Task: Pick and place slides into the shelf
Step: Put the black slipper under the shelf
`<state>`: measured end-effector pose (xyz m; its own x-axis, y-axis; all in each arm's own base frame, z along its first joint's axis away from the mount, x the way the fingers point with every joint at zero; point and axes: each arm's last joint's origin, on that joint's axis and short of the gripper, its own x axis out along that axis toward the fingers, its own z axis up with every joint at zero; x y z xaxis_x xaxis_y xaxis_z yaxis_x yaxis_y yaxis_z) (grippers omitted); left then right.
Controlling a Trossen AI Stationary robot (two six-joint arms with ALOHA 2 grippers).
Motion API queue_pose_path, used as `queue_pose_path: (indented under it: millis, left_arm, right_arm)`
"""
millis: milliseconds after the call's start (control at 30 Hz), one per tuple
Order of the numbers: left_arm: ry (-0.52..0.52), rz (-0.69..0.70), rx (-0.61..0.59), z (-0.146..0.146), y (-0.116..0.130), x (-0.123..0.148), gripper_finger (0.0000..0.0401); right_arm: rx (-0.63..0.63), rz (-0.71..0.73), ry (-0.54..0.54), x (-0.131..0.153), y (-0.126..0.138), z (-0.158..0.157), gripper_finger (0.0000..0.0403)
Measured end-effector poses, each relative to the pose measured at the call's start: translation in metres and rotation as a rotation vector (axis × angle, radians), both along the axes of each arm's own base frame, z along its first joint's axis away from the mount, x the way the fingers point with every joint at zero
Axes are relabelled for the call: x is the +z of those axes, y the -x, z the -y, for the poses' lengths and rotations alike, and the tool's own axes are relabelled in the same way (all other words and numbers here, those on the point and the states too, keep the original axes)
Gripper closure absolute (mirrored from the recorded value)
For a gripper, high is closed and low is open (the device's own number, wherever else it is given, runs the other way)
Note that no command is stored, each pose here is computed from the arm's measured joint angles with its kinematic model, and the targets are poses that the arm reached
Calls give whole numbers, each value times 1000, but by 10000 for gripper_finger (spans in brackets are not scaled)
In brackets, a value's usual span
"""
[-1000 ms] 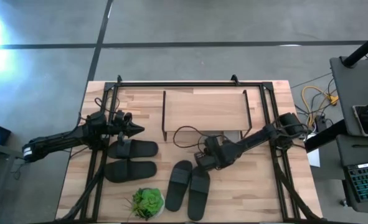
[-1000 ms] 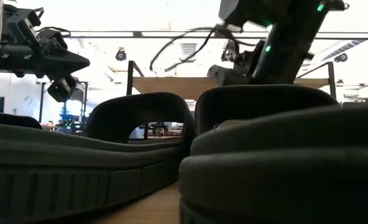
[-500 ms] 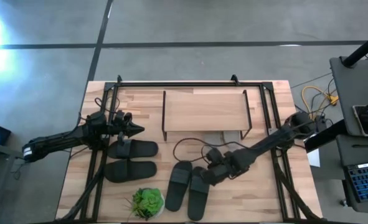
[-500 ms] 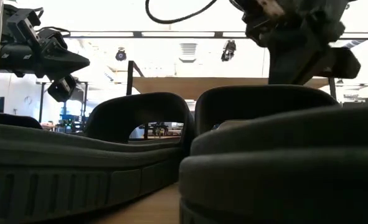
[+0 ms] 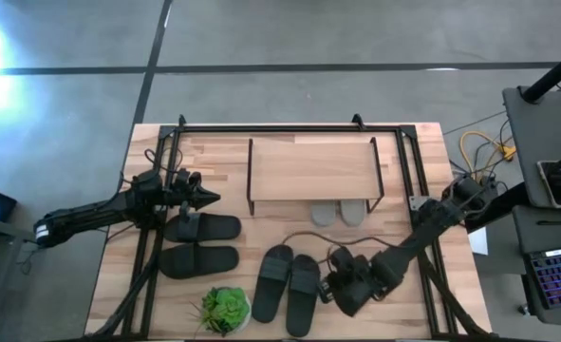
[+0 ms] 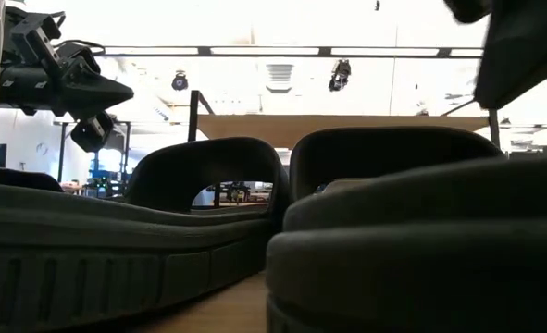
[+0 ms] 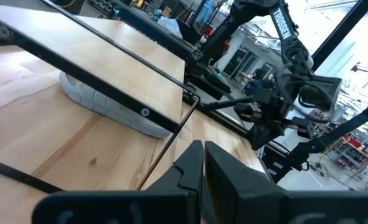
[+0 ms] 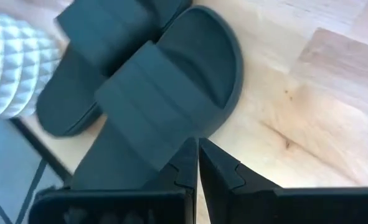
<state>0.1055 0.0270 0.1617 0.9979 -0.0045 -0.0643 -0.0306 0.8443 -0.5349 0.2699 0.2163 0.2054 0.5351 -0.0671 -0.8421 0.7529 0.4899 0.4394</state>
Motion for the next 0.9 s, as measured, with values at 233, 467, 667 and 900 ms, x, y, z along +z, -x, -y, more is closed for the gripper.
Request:
queue_pose_path:
  millis: [233, 467, 667, 900]
  left_arm:
    - [0, 0, 0, 0, 0, 0, 399]
    - [0, 0, 0, 0, 0, 0, 399]
    - [0, 1, 0, 0, 0, 0, 399]
    - [-1, 3, 0, 0, 0, 0, 399]
  right_arm:
    - [160, 38, 53, 6, 24, -30, 394]
    - [211, 122, 151, 16, 48, -53, 394]
    - [310, 132, 241, 12, 56, -59, 394]
    - [499, 122, 395, 14, 52, -58, 394]
